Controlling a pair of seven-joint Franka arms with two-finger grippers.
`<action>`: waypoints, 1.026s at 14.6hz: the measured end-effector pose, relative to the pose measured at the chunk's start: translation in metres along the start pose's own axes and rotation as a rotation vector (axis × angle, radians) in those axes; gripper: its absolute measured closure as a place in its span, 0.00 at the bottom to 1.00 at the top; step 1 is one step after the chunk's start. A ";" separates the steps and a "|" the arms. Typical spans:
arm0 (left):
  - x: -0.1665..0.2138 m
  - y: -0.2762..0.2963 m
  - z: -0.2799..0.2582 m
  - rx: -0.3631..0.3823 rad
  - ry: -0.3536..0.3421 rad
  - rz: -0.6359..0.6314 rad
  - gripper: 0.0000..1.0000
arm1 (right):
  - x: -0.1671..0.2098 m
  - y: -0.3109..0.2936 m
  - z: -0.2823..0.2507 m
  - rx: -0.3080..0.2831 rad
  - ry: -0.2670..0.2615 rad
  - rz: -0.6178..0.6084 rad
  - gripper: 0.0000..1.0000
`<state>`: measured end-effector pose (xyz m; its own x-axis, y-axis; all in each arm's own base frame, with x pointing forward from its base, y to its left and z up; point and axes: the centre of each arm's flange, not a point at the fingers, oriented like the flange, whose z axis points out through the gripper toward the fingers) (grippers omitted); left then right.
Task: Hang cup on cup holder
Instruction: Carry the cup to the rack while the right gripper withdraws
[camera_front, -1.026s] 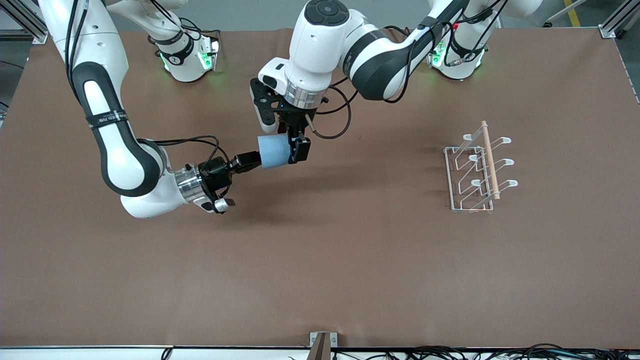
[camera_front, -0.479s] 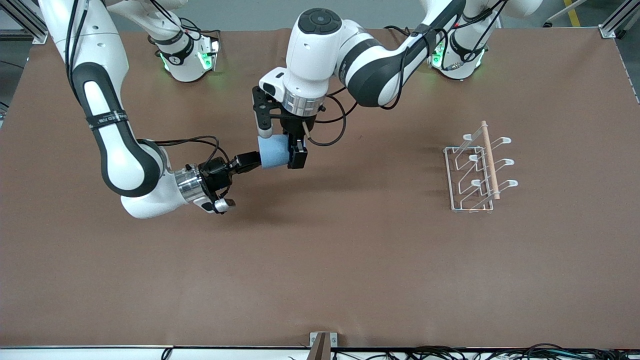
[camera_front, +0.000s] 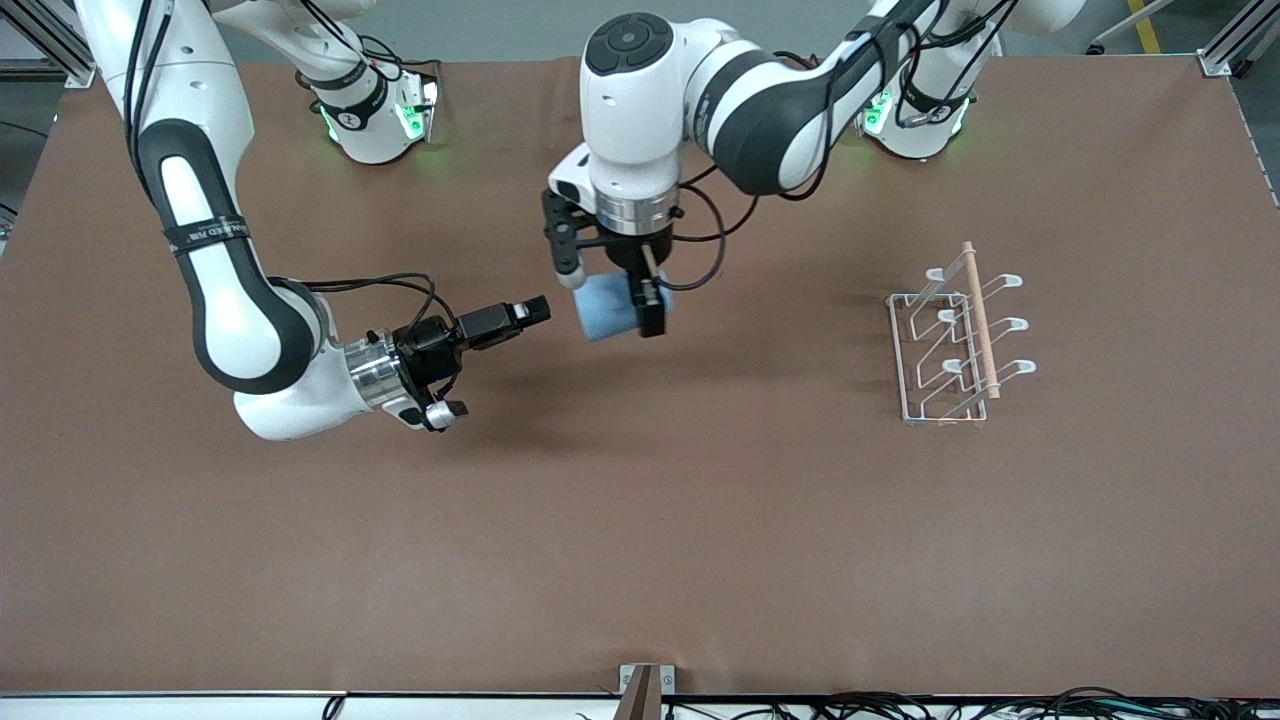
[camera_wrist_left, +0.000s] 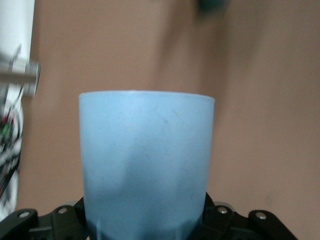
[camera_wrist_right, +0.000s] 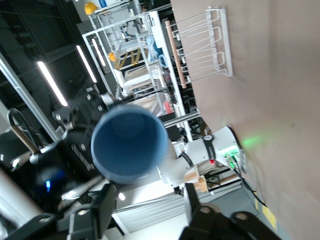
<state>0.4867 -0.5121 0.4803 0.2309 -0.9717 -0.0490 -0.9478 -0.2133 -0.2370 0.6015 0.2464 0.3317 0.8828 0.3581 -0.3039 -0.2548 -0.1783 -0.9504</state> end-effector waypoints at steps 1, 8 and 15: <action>-0.015 -0.009 0.001 0.029 -0.084 -0.001 0.28 | -0.001 0.006 -0.007 -0.075 -0.002 0.005 0.20; -0.094 -0.044 0.052 0.191 -0.629 0.000 0.28 | -0.053 0.001 -0.107 -0.772 0.134 -0.043 0.00; -0.167 -0.073 0.143 0.194 -0.972 0.243 0.28 | -0.145 -0.053 -0.228 -1.165 0.296 -0.051 0.00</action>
<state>0.5485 -0.3198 0.3673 0.1978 -0.4652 -0.8628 -0.9607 0.0827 -0.2648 0.5767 -0.0049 0.4417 0.9767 0.1916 -0.0962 0.1576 -0.9457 -0.2842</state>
